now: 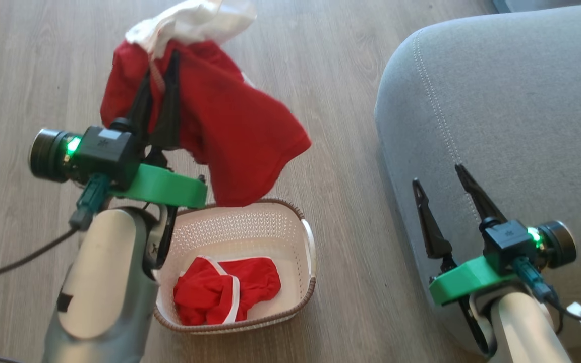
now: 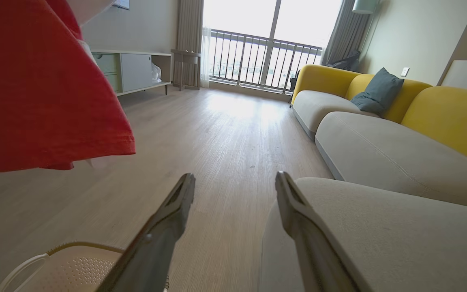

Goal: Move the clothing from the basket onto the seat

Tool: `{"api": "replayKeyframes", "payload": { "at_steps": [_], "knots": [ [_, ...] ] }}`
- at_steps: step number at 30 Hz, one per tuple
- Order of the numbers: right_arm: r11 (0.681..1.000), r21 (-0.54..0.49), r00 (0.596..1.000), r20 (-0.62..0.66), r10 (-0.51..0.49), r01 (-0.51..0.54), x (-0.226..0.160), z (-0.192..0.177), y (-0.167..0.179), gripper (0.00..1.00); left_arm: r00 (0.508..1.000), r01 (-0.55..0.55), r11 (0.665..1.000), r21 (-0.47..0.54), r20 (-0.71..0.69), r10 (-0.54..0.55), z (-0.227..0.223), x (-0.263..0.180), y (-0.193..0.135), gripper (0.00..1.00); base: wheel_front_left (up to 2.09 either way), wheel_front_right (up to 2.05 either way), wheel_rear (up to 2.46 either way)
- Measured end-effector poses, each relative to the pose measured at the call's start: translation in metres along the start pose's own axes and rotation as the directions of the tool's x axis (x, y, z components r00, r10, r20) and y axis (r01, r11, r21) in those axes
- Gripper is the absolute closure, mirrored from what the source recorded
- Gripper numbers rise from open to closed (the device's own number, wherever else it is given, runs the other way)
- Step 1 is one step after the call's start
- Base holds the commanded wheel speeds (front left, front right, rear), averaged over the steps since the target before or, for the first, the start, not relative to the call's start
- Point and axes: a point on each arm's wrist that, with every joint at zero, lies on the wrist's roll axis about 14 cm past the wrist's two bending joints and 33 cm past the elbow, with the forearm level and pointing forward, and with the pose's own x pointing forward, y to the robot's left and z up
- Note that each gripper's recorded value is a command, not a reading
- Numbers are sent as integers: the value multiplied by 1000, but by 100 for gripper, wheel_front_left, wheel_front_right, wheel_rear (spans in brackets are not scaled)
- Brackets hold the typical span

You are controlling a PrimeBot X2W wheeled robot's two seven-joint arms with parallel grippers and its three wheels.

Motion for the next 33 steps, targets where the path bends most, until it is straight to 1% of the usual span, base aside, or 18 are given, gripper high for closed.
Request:
{"api": "replayKeyframes", "payload": {
  "at_steps": [4, 7, 13, 17, 25, 30, 33],
  "knots": [
    [1000, 4, 1000, -6, 3, -3, -6, -1, 2, 0, 996, 26, 1000, -12, 81, -25, 28, 0, -10, 100, 0, 0, 0],
    [1000, 12, 1000, 9, 13, -13, -7, 3, 6, 0, 992, 57, 998, -26, 111, -54, 38, -4, -18, 100, 0, 0, 0],
    [1000, 15, 999, 29, 15, -15, -5, 9, 7, 0, 980, 164, 985, -48, 125, -157, 42, -12, -50, 100, 0, 0, 0],
    [1000, 16, 999, 34, 13, -14, -5, 11, 7, 0, 976, 199, 978, -66, 108, -191, 36, -17, -62, 100, 0, 0, 0],
    [1000, 14, 999, 44, 11, -12, -5, 14, 6, 0, 975, 206, 976, -71, 102, -198, 34, -19, -67, 100, 0, 0, 0],
    [1000, 0, 998, 69, 0, 0, -5, 23, 1, 0, 975, 206, 976, -73, 104, -198, 34, -18, -69, 100, 0, 0, 0],
    [999, 25, 995, 97, 28, -30, -3, 31, 11, 0, 974, 209, 975, -76, 104, -201, 34, -18, -70, 100, 0, 0, 0]
  ]
}}
